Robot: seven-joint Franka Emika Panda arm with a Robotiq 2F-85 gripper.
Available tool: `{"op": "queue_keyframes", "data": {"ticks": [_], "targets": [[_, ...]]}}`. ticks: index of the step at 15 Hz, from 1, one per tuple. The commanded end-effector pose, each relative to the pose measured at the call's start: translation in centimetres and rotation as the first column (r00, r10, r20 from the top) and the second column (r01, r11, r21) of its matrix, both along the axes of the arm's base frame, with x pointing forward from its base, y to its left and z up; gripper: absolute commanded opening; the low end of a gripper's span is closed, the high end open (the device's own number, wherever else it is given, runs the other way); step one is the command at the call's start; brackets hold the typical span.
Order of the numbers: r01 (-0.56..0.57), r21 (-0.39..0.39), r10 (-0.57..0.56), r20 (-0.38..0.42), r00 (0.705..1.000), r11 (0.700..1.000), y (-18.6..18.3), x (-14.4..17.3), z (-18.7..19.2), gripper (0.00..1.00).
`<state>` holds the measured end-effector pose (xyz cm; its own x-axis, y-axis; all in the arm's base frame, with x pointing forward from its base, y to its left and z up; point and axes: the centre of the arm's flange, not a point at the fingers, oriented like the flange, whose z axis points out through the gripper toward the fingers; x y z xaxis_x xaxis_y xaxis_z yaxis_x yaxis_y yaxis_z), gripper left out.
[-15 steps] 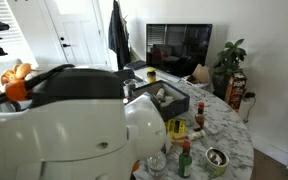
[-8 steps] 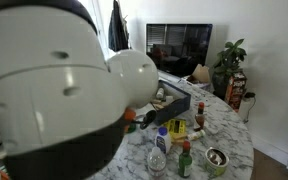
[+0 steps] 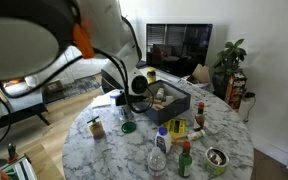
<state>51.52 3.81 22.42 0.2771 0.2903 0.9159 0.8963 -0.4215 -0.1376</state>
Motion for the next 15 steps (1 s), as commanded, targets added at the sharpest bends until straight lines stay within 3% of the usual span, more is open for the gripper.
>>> {"op": "queue_keyframes", "data": {"ticks": [1, 10, 15], "targets": [[0.049, -0.143, -0.064, -0.099, 0.993, 0.988, 0.7, -2.6, 6.1, 1.00], [0.071, -0.368, -0.187, -0.292, 0.938, 0.927, 5.9, -5.2, 12.8, 1.00], [-0.050, -0.491, -0.192, -0.429, 0.883, 0.870, 6.6, -6.5, 13.4, 1.00]]}}
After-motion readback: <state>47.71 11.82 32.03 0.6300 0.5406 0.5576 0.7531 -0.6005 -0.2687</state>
